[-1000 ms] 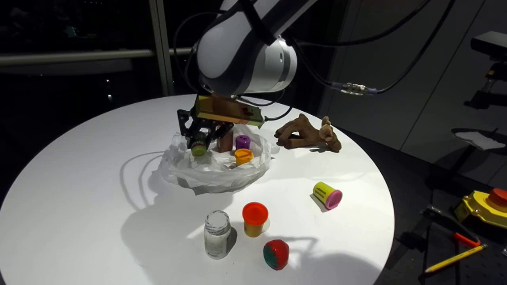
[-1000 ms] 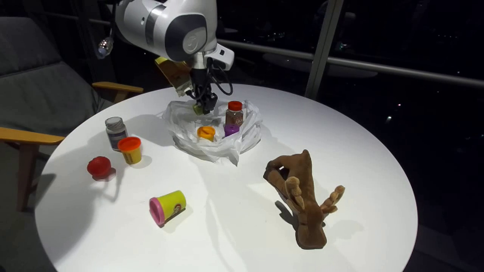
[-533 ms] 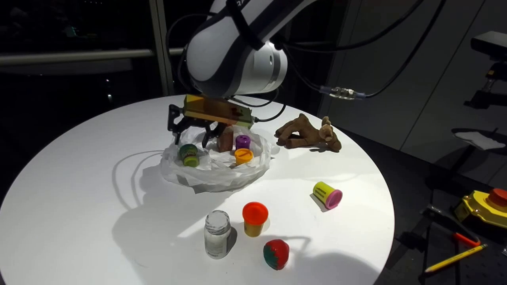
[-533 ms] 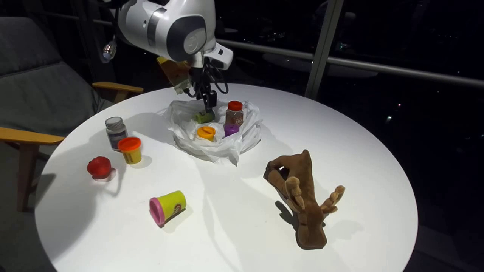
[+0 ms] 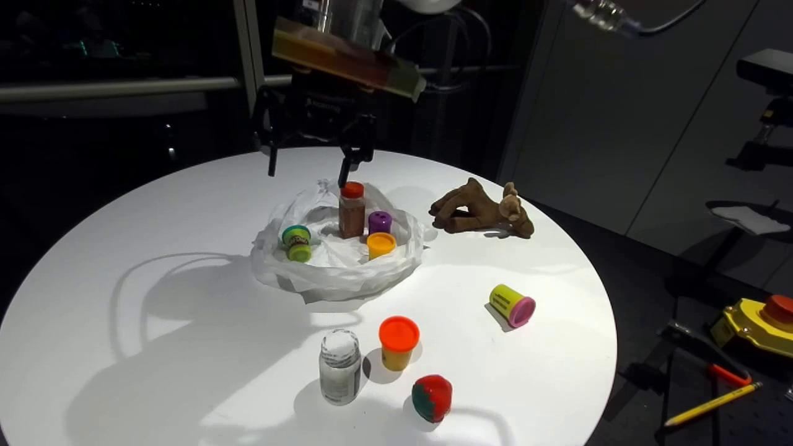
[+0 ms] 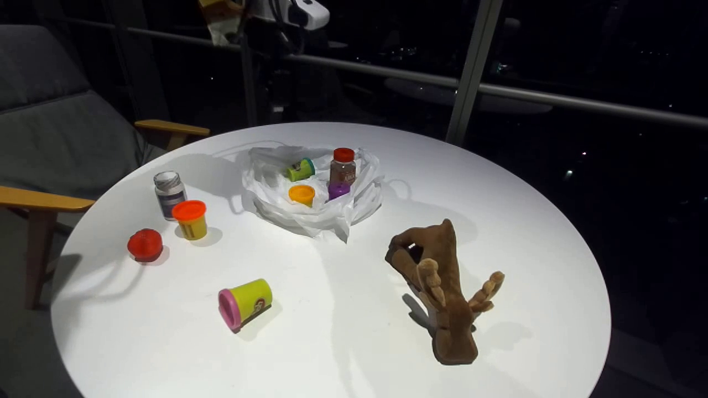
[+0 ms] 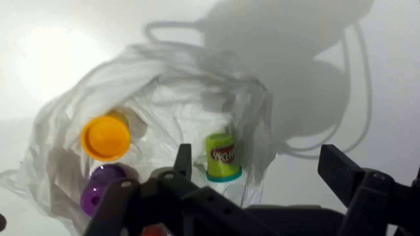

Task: Put the objects on the table in the plastic

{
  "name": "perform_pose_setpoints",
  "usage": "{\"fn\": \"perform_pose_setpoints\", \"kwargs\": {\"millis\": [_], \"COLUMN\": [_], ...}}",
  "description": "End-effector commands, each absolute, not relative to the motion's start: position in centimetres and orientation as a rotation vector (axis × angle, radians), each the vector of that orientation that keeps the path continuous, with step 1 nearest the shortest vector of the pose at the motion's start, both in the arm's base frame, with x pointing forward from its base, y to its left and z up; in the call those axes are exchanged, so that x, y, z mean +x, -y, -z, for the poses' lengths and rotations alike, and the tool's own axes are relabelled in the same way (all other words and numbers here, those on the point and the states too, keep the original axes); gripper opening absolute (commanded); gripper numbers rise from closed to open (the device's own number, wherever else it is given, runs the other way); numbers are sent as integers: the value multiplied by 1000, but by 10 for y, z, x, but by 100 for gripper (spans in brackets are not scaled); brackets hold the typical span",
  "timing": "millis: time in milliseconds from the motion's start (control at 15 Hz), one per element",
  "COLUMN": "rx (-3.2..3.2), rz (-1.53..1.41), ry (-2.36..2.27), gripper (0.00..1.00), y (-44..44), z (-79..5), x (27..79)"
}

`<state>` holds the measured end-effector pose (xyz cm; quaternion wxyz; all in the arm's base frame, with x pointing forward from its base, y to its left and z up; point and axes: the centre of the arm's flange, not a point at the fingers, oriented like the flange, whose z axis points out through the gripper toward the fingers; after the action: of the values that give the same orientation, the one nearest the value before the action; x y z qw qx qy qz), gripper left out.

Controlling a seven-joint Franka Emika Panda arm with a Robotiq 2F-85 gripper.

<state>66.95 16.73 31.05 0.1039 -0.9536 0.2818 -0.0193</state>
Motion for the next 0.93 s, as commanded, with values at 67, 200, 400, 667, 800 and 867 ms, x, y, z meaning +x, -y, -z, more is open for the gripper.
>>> {"fn": "perform_pose_setpoints", "kwargs": {"millis": [67,200,400,667,800,867], "rx": [-2802,-2793,-2845,-2962,-3014,-3026], "rz": [-196,-251,-235,-228,-235,-247], "ry": [-916,-951,-980,-984,-961,-959], "gripper": [100,100,100,100,100,100], "y": [-227,-256,-291,-303,-301,-298], "z": [-339,-322,-286,-250,-241,-236], "x": [613,593,566,540,532,529]}}
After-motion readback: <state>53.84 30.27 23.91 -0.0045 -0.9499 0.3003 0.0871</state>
